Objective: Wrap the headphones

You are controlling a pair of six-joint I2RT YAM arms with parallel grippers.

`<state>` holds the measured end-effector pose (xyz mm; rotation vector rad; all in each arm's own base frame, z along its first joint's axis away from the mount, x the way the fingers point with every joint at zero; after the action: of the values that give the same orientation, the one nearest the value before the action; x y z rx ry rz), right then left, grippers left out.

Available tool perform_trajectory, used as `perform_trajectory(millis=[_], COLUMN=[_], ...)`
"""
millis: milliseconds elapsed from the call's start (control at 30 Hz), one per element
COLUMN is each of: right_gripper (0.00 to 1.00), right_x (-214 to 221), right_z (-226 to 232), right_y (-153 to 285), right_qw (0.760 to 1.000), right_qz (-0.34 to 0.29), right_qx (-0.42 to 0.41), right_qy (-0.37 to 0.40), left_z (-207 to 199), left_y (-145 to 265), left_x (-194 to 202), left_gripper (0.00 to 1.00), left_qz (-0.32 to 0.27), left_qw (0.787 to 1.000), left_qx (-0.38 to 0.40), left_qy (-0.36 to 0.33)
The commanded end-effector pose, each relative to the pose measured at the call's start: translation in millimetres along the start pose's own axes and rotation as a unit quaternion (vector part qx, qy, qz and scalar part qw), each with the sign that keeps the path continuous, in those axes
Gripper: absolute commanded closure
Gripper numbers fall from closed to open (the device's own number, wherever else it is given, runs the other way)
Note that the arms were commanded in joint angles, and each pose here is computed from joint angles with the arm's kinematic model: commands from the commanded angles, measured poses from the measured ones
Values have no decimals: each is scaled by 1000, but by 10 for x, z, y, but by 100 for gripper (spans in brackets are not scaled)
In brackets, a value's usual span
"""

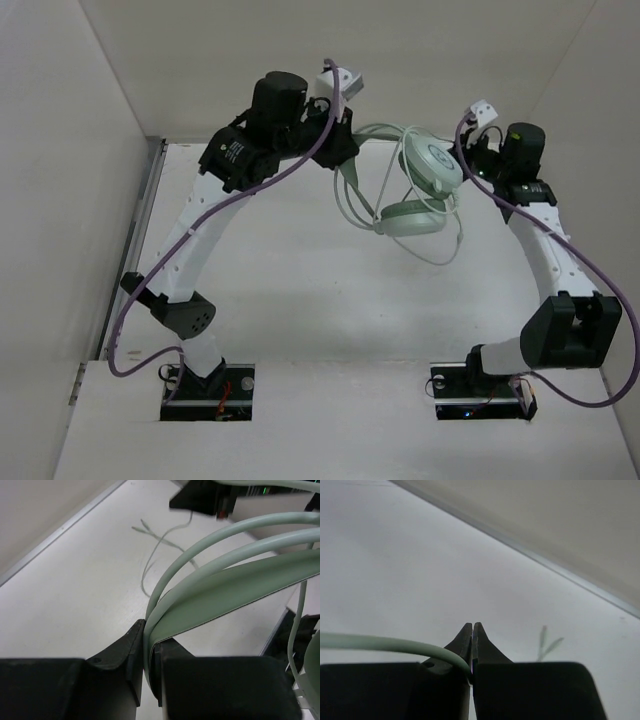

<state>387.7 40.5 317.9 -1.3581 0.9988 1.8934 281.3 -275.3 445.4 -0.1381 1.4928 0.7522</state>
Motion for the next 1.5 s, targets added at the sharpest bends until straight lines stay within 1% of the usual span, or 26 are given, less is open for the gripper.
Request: perform_trajectory(millis=[0, 100, 200, 233, 267, 300, 367, 500, 567, 700, 833, 967, 1133, 1300, 1467], right_gripper=[100, 99, 97, 96, 95, 93, 89, 79, 72, 64, 60, 57, 55, 54, 55], right_x=[-114, -92, -154, -218, -239, -299, -381, -428, -358, -175, -45, 201, 452, 514, 584], right_z=[591, 953, 1208, 1293, 1316, 1360, 1401, 1448, 1479, 1594, 1736, 1877, 2161, 2330, 2570], right_y=[60, 106, 167, 200, 209, 231, 256, 254, 209, 109, 38, -27, 6, 38, 145], right_qw=[993, 974, 945, 931, 926, 916, 901, 885, 880, 866, 857, 847, 834, 825, 810], right_qz=[-33, -29, -35, -47, -50, -60, -73, -79, -73, -61, -38, -3, 39, 59, 89], right_qx=[-104, -187, -259, -283, -291, -307, -326, -348, -351, -362, -379, -385, -406, -422, -459], right_qy=[-46, -123, -194, -224, -234, -253, -275, -298, -312, -341, -346, -365, -372, -372, -353], left_z=[82, 209, 242, 227, 215, 187, 140, 18, -6, 63, 181, 411, 712, 953, 1279], left_y=[228, 245, 259, 261, 263, 255, 252, 220, 193, 157, 163, 182, 264, 313, 352], left_x=[-546, -704, -865, -927, -959, -1005, -1083, -1175, -1205, -1264, -1295, -1283, -1278, -1256, -1162], left_gripper=[99, 99, 99, 99, 99, 99, 99, 98, 98, 98, 98, 98, 98, 98, 98], left_qz=[-122, -158, -186, -196, -201, -209, -222, -237, -243, -259, -269, -274, -284, -288, -280], left_qw=[992, 985, 980, 978, 977, 976, 973, 969, 968, 963, 960, 954, 942, 930, 914], left_qx=[11, -2, -7, -6, -5, -2, -1, 10, 7, -15, -42, -92, -156, -210, -280], left_qy=[43, 64, 69, 68, 67, 64, 62, 62, 62, 66, 70, 75, 85, 91, 88])
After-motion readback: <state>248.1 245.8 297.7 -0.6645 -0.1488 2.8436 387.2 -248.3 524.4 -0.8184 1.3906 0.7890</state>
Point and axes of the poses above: each gripper's point midway between its finger pads, its own y axis back along the fingers, its own z axis along the line the jaws close on, x = y × z, the point moved 6 cm from there along y, back along the fingers, and after that the axes turned 15 degrees about -y, right-handed, at the moved point
